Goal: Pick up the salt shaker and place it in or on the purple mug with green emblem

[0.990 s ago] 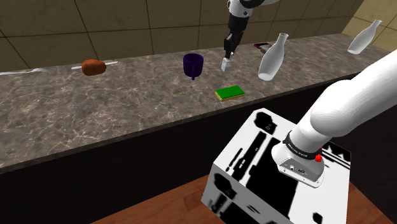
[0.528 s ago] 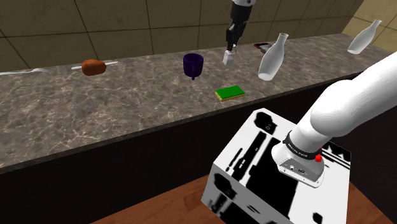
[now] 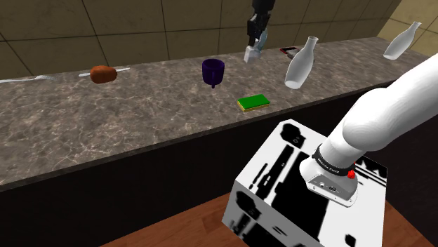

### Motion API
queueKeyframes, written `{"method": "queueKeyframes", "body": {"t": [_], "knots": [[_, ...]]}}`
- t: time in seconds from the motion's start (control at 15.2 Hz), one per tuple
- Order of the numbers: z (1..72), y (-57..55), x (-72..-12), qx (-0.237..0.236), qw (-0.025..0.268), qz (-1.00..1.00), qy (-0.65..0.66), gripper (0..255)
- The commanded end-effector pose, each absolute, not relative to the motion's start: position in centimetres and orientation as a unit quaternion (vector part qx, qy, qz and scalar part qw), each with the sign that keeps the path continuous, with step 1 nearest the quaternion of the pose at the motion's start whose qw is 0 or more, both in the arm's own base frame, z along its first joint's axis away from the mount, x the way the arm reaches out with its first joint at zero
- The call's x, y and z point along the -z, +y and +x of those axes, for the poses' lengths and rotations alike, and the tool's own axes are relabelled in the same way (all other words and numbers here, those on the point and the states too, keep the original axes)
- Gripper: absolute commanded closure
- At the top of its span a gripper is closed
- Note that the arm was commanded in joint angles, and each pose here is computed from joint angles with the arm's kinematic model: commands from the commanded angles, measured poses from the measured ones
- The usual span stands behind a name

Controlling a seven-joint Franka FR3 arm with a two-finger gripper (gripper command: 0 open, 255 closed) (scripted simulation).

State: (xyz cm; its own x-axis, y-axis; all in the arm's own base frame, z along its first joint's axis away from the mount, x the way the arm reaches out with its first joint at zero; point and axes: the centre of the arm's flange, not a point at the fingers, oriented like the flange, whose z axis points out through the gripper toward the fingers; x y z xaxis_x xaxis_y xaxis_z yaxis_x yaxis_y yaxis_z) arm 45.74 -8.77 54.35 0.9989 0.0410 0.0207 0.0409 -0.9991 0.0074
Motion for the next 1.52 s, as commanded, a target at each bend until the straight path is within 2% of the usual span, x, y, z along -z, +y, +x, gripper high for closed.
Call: {"method": "queueKeyframes", "body": {"t": [0.0, 0.73, 1.45], "knots": [[48.0, -8.3, -55.2, -0.01, 0.003, 1.0, 0.021, 255], [62.3, -5.4, -58.8, -0.01, 0.003, 1.0, 0.021, 255], [62.4, -5.4, -53.0, -0.01, 0.003, 1.0, 0.021, 255]]}}
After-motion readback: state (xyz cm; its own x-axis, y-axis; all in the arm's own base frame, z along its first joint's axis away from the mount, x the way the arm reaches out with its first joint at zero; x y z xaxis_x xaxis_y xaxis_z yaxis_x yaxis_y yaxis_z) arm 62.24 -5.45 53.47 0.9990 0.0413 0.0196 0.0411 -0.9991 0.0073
